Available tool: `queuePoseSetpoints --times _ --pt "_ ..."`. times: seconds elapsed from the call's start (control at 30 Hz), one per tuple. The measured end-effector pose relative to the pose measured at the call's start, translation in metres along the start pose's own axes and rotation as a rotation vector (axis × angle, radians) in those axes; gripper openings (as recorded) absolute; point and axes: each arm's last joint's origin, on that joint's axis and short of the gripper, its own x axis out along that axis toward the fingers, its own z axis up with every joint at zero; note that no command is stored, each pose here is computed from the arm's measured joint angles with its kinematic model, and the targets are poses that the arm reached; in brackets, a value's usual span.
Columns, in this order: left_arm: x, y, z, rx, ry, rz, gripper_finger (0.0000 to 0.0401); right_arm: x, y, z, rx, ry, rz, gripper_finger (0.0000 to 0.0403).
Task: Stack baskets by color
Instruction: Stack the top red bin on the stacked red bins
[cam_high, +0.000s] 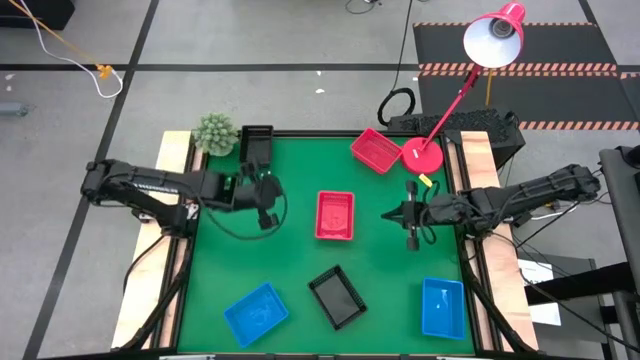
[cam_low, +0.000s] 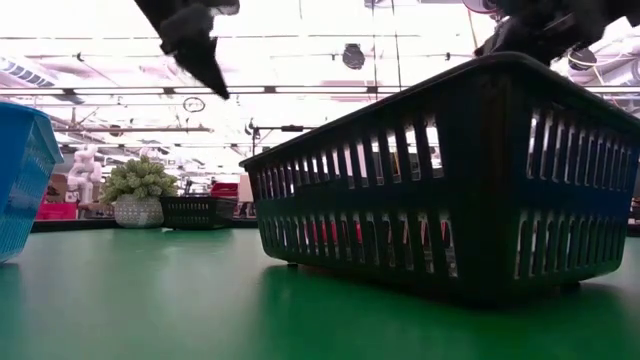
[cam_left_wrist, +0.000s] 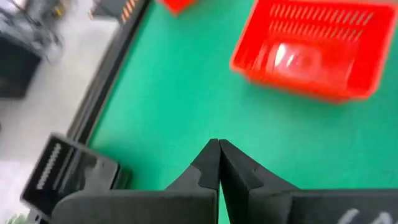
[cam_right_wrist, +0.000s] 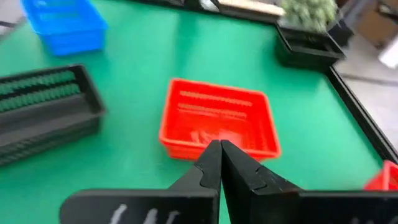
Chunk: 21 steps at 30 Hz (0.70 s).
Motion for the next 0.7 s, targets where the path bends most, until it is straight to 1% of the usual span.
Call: queuePoseSetpoints --times 0.13,0.23,0.3,0.37,0.43,0.5,0.57,0.7 --pt "-0.012 -0.019 0.002 0.013 -0.098 0.02 0.0017 0.01 -0.016 0.006 -0.019 0.1 -0.047 0.0" --pt "-0.016 -0.027 0.003 0.045 -0.129 0.009 0.002 0.019 -0.032 0.016 -0.076 0.184 -0.048 0.0" --pt "-0.018 -0.029 0.002 0.042 -0.133 0.005 0.002 0.025 -0.046 0.023 -0.117 0.251 -0.054 0.0" --pt "-0.019 -0.031 0.002 0.038 -0.136 0.001 0.0021 0.031 -0.06 0.029 -0.157 0.31 -0.044 0.0" --pt "-0.019 -0.032 0.002 0.04 -0.138 -0.002 0.0021 0.037 -0.073 0.032 -0.213 0.355 -0.003 0.0" --pt "-0.02 -0.032 0.001 0.042 -0.139 -0.004 0.0021 0.043 -0.087 0.033 -0.261 0.399 0.015 0.0" --pt "-0.02 -0.033 0.001 0.043 -0.139 -0.005 0.0021 0.048 -0.101 0.03 -0.299 0.441 0.006 0.0" --pt "-0.02 -0.034 0.001 0.046 -0.14 -0.008 0.0021 0.056 -0.126 0.015 -0.368 0.535 0.028 0.0"
